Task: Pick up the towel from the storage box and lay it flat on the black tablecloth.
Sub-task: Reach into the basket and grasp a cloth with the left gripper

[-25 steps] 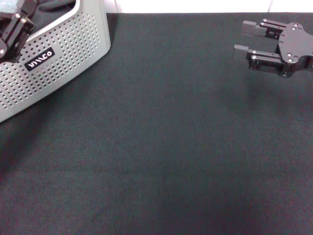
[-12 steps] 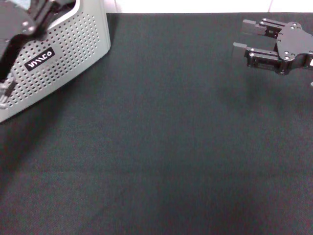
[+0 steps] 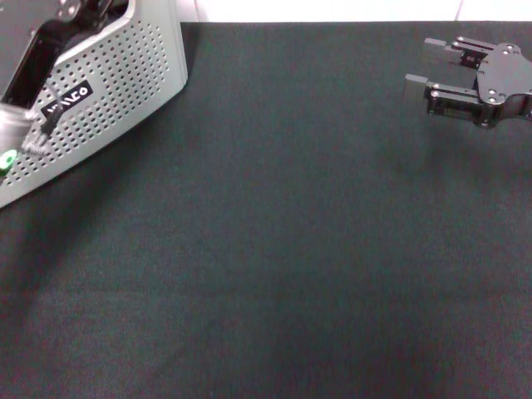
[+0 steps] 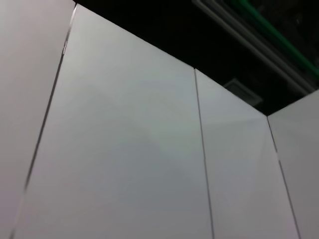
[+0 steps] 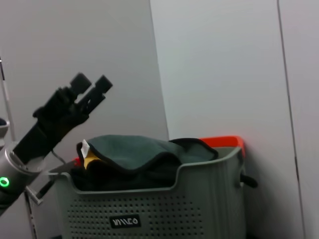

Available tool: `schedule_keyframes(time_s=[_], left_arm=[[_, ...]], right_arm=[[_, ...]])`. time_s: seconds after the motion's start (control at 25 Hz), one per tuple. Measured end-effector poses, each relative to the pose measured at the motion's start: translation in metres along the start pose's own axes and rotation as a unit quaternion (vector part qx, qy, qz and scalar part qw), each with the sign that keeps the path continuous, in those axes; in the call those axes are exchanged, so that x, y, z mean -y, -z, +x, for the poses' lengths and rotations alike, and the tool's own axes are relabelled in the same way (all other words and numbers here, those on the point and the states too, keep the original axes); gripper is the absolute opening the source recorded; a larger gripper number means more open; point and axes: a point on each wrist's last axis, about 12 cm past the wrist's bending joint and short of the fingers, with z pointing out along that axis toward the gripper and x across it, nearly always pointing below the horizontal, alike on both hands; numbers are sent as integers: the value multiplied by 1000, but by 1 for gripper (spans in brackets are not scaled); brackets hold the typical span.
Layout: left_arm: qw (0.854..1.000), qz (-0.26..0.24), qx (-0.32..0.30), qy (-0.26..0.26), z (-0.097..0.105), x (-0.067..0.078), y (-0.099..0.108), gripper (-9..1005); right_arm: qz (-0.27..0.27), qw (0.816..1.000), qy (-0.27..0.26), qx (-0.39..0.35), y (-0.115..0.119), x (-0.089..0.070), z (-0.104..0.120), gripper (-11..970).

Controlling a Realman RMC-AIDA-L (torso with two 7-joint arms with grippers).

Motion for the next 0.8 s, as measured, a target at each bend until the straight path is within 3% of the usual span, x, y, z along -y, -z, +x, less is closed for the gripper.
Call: schedule_keyframes(time_s=[0.16, 0.2, 0.36, 0.56, 0.8], left_arm=[[1000, 11, 1, 22, 8, 2, -24, 740], [1000, 15, -5, 26, 15, 2, -40, 740], [999, 24, -3, 26, 21, 9, -55, 740], [1000, 16, 9, 22, 17, 9, -44, 740], [1000, 1, -1, 8, 3, -8, -22, 739]], right_arm=[[7, 1000, -1, -4, 1, 1, 2, 708], [8, 1000, -1, -5, 2, 1, 2, 708], [13, 1000, 0, -12, 2, 2, 3, 708], [2, 1000, -7, -20, -2, 0, 7, 708], [24, 999, -37, 15, 2, -7, 20, 708]])
